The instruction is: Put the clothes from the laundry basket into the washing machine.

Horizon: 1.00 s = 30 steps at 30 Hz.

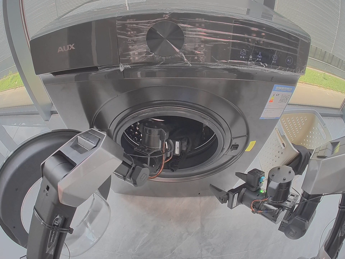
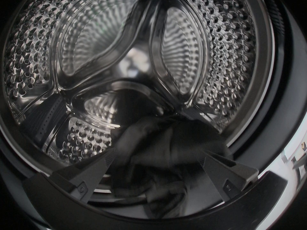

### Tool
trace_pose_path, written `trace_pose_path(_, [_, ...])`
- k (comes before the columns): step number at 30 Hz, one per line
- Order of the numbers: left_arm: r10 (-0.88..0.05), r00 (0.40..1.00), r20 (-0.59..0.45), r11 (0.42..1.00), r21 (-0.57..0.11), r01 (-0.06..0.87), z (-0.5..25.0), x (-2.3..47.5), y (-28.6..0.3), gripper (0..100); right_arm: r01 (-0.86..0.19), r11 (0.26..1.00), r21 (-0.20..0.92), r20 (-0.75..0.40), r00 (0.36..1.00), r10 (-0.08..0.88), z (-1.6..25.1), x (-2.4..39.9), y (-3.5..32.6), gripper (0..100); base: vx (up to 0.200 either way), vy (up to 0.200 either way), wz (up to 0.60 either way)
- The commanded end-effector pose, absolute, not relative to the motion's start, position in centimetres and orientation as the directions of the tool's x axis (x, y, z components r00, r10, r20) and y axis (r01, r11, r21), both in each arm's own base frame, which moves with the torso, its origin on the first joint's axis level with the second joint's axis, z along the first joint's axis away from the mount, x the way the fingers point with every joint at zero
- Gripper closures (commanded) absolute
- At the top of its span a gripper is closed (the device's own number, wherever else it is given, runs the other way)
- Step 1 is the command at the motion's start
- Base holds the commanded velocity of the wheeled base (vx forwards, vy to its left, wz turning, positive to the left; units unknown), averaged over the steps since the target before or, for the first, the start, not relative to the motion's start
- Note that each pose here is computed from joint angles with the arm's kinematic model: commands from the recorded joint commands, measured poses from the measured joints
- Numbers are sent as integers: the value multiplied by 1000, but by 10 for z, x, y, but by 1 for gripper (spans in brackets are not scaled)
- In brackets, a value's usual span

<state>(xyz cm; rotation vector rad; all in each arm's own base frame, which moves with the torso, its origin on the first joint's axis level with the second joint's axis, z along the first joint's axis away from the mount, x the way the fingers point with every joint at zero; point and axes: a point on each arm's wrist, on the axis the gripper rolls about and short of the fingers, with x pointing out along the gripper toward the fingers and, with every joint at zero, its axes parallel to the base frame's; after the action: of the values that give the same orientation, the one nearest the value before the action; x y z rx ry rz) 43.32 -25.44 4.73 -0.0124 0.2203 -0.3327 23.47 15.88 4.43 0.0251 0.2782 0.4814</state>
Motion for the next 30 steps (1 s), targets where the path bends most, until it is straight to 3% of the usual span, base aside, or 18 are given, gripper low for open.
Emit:
trace_pose_path(1, [-341,903,-261,938,-27,347,57,414,-250,0,-455,886,89,-255,849,462,45,234,159,0,0,0,0])
trace_pose_path(5, [-357,876,-326,927,-11,374,36,409,-247,0,-456,885,89,-258,848,463,44,234,159,0,0,0,0])
trace_pose_path(14, [-350,864,-362,926,3,376,4,418,-249,0,-457,885,89,-259,847,464,44,234,160,0,0,0,0])
trace_pose_path(23, [-350,872,-342,927,6,374,-10,430,-254,0,-457,885,89,-259,847,464,44,234,160,0,0,0,0])
trace_pose_path(24, [-351,874,-336,927,5,374,-9,431,-255,100,-458,885,89,-256,848,464,45,234,160,0,0,0,0])
trace_pose_path(30, [-351,882,-314,929,-1,369,-6,434,-256,100,-458,885,89,-258,847,464,44,234,160,0,0,0,0])
